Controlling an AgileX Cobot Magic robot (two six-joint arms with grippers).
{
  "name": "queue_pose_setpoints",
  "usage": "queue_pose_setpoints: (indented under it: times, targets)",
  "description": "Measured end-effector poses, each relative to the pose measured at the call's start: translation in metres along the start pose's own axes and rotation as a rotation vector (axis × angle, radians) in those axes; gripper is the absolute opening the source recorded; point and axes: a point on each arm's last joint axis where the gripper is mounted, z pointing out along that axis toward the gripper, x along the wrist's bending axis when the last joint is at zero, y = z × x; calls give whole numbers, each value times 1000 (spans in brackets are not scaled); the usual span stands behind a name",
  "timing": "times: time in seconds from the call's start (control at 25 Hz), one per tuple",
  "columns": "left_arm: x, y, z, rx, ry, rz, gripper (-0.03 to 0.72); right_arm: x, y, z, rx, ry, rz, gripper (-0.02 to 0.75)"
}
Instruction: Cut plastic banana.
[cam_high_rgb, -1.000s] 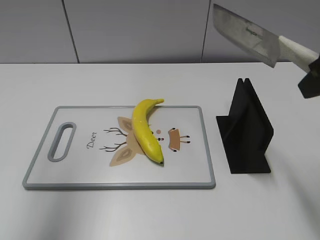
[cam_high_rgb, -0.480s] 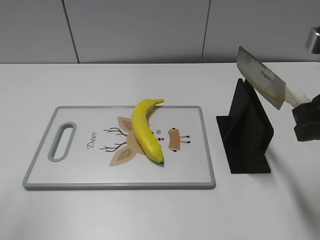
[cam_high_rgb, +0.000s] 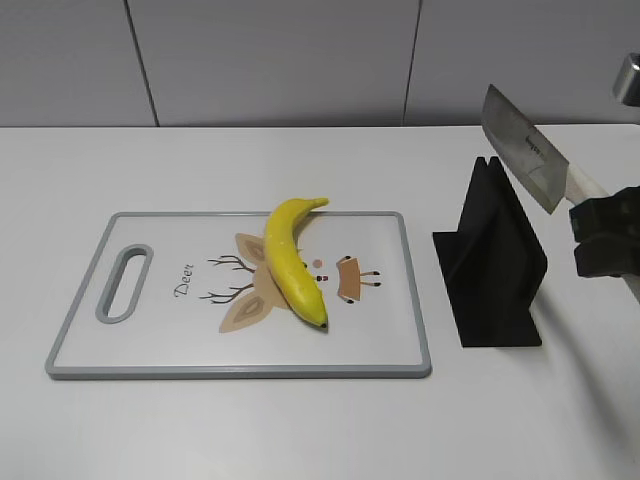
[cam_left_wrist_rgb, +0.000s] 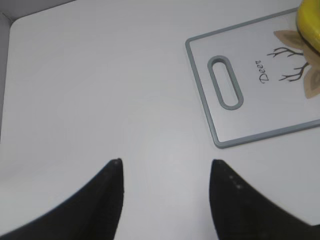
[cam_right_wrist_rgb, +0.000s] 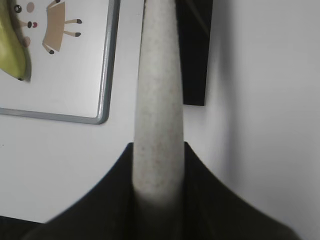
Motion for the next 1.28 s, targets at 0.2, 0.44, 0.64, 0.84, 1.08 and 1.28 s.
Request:
queue_pose_setpoints:
  times: [0.2, 0.44, 0.64, 0.84, 1.08, 1.28]
  targets:
    - [-9, -31, 5, -43, -26, -14, 537, 6, -2, 1, 4, -1, 2, 179]
    - [-16, -66, 3, -130, -38, -30, 537, 4, -1, 8, 8, -57, 21, 179]
    - [-23, -91, 7, -166, -54, -41, 537, 6, -1, 9, 2, -51, 21, 179]
    - [-29, -111, 6, -241, -74, -15, 537, 14, -5, 9, 6, -37, 16, 179]
    - [-30, -122, -5, -345, -67, -7, 537, 12, -4, 9, -8, -60, 27, 179]
    - [-31, -127, -6, -361, -67, -6, 536, 13, -4, 12, -1, -63, 27, 179]
